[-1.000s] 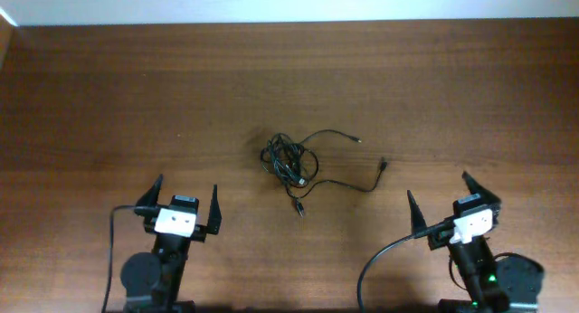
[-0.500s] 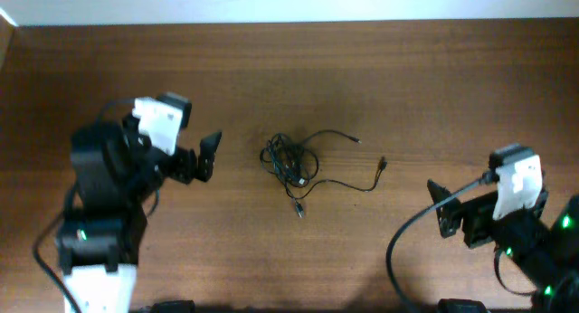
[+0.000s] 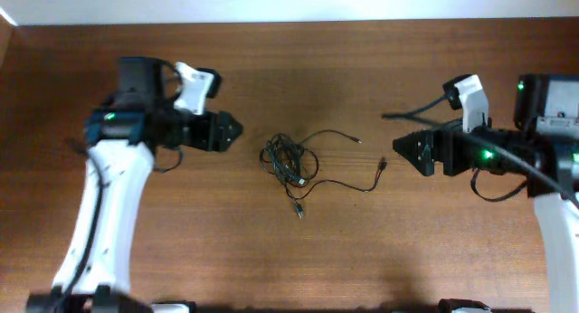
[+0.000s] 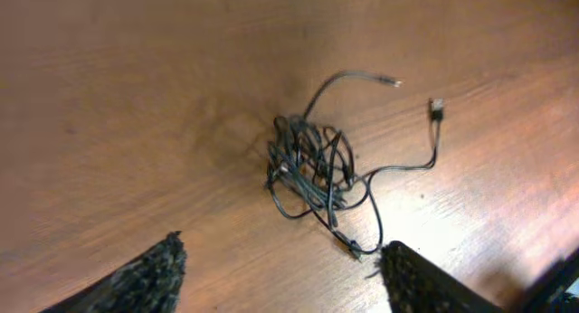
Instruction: Untangle cables
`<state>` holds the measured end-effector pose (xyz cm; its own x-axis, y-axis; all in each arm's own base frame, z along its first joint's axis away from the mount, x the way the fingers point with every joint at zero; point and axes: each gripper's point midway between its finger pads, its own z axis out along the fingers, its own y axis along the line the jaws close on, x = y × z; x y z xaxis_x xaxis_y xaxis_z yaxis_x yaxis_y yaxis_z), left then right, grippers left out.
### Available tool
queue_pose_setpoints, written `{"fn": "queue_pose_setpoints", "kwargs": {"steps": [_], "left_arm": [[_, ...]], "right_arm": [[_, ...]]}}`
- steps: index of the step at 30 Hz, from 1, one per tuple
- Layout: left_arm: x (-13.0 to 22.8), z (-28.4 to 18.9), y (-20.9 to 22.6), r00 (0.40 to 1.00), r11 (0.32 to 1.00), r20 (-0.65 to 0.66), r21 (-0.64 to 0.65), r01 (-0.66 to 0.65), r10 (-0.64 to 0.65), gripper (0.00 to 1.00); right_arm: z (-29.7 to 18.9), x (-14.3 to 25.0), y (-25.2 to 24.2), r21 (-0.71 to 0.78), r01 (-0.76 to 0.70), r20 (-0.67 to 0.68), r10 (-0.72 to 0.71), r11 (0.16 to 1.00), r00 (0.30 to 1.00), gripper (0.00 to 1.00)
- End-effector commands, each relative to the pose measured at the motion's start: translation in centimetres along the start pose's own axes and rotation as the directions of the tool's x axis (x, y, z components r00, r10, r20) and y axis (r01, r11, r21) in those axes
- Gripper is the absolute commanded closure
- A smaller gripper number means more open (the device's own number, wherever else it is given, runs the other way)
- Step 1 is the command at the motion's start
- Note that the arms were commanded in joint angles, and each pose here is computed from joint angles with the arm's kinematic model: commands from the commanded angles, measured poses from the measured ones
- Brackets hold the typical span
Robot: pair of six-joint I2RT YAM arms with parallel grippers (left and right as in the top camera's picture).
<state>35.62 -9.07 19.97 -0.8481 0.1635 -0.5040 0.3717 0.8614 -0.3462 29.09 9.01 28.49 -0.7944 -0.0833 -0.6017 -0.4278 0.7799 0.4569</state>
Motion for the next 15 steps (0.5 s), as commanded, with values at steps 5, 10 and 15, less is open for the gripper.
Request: {"fn": "queue_pose_setpoints", "kwargs": {"steps": [5, 10, 15], "left_arm": [[1.7, 11.1, 0.6, 0.968, 0.967, -0.163, -0.201, 0.157, -0.191, 0.5], [3.1, 15.5, 0.5, 0.958, 0.972, -0.227, -0.196, 0.13, -0.174, 0.5], [5.8, 18.3, 1.1, 0.927, 0.969, -0.321, -0.21, 0.13, -0.194, 0.76]], "right_arm": [[1.0, -0.2, -1.9, 0.049, -0.102, -0.035, 0.104, 0.994, 0.994, 0.19], [1.0, -0.5, -2.4, 0.072, -0.134, -0.018, 0.136, 0.988, 0.991, 0.19], [1.0, -0.5, -2.6, 0.08, -0.138, -0.02, 0.14, 0.987, 0.99, 0.2]]}}
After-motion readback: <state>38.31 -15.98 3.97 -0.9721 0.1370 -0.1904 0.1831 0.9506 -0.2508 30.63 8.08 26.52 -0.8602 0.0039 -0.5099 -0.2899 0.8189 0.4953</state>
